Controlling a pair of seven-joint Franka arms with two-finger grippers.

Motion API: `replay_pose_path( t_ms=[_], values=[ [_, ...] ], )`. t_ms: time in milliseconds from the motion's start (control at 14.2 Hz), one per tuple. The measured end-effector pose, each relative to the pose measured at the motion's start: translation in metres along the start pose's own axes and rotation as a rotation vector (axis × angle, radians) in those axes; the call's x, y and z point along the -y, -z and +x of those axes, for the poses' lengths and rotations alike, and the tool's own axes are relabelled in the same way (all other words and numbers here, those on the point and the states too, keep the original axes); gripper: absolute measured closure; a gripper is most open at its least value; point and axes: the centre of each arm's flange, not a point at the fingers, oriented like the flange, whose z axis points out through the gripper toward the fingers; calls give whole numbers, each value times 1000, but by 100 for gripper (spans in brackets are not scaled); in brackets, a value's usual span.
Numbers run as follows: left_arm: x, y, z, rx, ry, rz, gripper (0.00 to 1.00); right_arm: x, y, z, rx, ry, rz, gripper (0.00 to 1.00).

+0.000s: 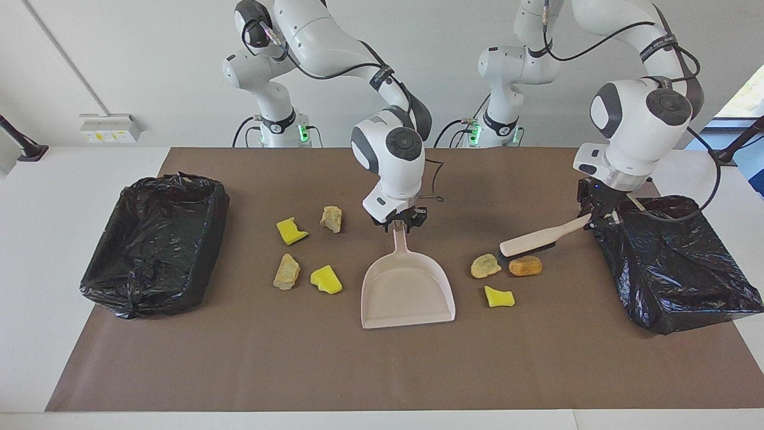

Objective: Sweep and dump trash in bin

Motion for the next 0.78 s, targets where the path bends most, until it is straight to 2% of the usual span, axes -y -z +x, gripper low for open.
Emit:
replay_pose_path(
  t_ms=[70, 352, 634, 775],
  values=[
    [10, -1, 3, -10, 6, 13, 72, 0, 1, -1, 5, 6, -4, 66],
    [55, -26, 18, -29, 97, 101, 72, -11, 11, 4, 8, 62, -5, 67],
    [91, -45, 31, -33, 200, 156, 72, -39, 48, 10, -6, 228, 8, 67],
    [93, -57, 33, -28, 207, 145, 72, -77, 75, 20, -21, 360, 20, 67]
  ],
)
